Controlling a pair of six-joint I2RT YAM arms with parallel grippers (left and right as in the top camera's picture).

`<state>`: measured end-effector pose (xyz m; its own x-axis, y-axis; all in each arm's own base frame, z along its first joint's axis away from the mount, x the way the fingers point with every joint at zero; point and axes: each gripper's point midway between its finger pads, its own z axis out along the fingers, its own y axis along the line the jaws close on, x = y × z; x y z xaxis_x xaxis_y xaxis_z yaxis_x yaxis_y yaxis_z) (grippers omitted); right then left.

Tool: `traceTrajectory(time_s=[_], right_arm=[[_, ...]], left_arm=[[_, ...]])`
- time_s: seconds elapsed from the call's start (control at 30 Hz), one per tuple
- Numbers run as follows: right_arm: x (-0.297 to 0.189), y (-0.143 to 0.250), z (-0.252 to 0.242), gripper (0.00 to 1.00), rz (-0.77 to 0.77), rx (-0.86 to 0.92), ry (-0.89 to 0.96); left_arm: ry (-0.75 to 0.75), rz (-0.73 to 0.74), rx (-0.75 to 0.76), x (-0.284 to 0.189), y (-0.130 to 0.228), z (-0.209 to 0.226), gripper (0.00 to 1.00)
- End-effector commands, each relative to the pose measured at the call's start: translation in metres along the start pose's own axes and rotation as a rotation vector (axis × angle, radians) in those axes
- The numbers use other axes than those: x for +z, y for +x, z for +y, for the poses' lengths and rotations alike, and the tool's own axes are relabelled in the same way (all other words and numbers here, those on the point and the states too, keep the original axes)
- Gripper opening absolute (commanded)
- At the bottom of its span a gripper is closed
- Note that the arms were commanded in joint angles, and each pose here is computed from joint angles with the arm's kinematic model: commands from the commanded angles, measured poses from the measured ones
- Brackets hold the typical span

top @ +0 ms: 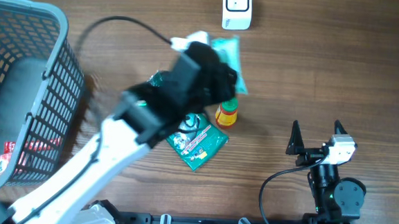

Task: Scan the item barcode
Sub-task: 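Carry the tissue pack out and drop it right of the bottle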

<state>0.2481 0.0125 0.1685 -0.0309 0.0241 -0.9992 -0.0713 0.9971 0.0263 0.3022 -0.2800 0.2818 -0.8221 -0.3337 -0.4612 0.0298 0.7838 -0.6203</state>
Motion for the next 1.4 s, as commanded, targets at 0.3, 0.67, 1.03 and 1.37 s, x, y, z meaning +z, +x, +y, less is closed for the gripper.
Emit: traceTrajectory(time_s=[0.3,0.67,1.03,1.37], right_arm=[[0.000,-0.001,0.001,1.00,-0.007,-0.010,-0.008],[0.000,-0.001,0.001,1.00,-0.007,-0.010,-0.008],[0.000,-0.001,0.001,1.00,-0.007,-0.010,-0.008],[0.000,-0.001,0.001,1.00,-0.007,-0.010,-0.008]], left_arm=[[-0.139,0.191,0.214,0.174,0.116,0.017,0.43],[-0.269,0.263,0.145,0.179,0.138,0.052,0.47],[-0.087,0.158,0.143,0.119,0.086,-0.002,0.63],[-0.027,-0.270,0.246,-0.047,-0.042,-0.019,0.71]])
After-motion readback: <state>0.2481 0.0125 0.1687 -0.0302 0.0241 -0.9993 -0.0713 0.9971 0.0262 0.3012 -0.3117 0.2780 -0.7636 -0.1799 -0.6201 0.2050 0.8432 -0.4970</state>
